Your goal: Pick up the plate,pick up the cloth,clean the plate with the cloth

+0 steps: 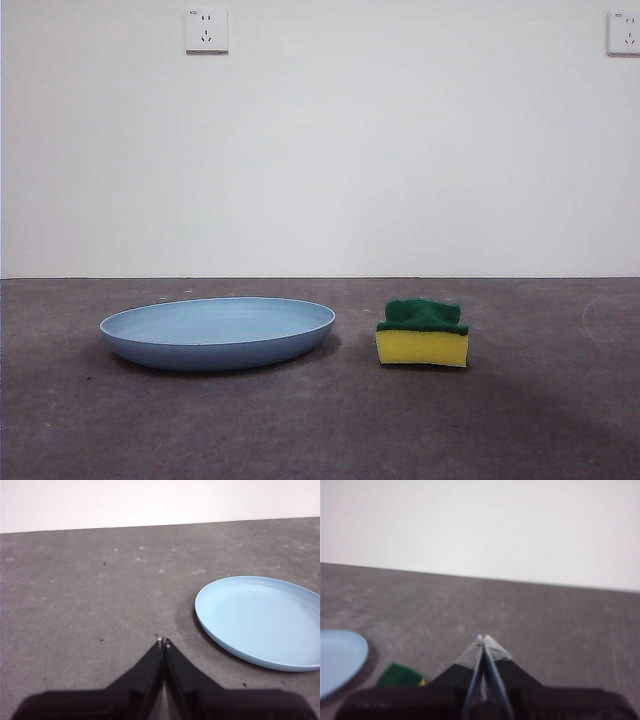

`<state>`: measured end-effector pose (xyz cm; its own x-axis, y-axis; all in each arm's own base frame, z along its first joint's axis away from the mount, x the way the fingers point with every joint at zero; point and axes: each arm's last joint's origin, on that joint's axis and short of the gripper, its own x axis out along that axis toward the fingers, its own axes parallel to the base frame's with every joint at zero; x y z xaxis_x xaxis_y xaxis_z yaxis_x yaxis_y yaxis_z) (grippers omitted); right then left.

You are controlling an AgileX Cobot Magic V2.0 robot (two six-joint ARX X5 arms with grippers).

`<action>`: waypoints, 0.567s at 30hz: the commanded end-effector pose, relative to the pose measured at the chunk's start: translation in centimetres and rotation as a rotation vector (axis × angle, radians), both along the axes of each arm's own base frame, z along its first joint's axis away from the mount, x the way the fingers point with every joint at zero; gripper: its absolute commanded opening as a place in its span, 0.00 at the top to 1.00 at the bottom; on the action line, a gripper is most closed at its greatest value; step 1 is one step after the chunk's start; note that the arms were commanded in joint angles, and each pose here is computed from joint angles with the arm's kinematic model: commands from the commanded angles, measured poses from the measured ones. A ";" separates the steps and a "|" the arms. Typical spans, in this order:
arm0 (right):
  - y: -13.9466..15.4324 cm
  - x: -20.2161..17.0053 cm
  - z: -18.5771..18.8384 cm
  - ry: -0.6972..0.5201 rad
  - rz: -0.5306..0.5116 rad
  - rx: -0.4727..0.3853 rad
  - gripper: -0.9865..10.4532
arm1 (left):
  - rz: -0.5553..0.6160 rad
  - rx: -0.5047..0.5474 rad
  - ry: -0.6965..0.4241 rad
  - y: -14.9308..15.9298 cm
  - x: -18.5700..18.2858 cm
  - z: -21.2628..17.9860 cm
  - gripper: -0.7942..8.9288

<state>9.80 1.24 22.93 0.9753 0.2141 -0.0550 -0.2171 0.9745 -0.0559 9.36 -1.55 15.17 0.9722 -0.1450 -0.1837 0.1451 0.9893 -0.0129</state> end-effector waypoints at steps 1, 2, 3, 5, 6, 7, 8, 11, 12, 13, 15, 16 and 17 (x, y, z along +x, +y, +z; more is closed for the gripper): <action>-0.1 -0.2 -2.4 0.010 -0.009 0.038 0.91 | 0.001 0.013 0.007 0.0 0.0 -0.4 0.92; -0.1 -0.2 -3.2 0.010 -0.009 0.039 0.91 | 0.001 0.012 0.007 0.0 0.0 -0.4 0.92; -0.1 -0.2 -3.8 0.012 -0.008 0.045 0.91 | 0.001 0.013 0.006 0.0 0.0 -0.4 0.92; -0.1 -0.2 -5.0 0.027 -0.010 0.066 0.91 | 0.001 0.013 0.006 0.0 0.0 -0.4 0.92; -0.1 -0.2 -5.5 0.037 -0.012 0.077 0.91 | 0.001 0.012 0.006 0.0 0.0 -0.4 0.92; -0.1 -0.1 -6.1 0.049 -0.013 0.085 0.91 | 0.001 0.012 0.006 0.0 0.0 -0.4 0.92; 0.0 -0.1 -6.7 0.059 -0.014 0.087 0.91 | 0.001 0.013 0.006 0.0 0.0 -0.4 0.92; 0.0 -0.1 -7.7 0.100 -0.016 0.094 0.91 | 0.001 0.013 0.006 0.0 0.0 -0.4 0.92; 0.0 -0.1 -7.8 0.112 -0.016 0.096 0.91 | 0.001 0.012 0.006 0.0 0.0 -0.4 0.92; 0.0 -0.1 -7.9 0.117 -0.017 0.095 0.91 | 0.001 0.012 0.006 0.0 0.0 -0.4 0.92; -0.1 -0.2 -7.9 0.126 -0.017 0.094 0.91 | 0.001 0.013 0.007 0.0 0.0 -0.4 0.92; -0.1 -0.2 -8.0 0.132 -0.018 0.094 0.91 | 0.001 0.013 0.006 0.0 0.0 -0.4 0.92; -0.1 -0.2 -8.1 0.144 -0.018 0.093 0.91 | 0.001 0.013 0.006 0.0 0.0 -0.4 0.92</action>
<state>9.62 1.19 15.16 0.9644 0.2101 -0.1603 -0.2045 0.9775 0.0512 9.36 -1.55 15.17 0.9722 -0.1450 -0.1837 0.1451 0.9893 -0.0129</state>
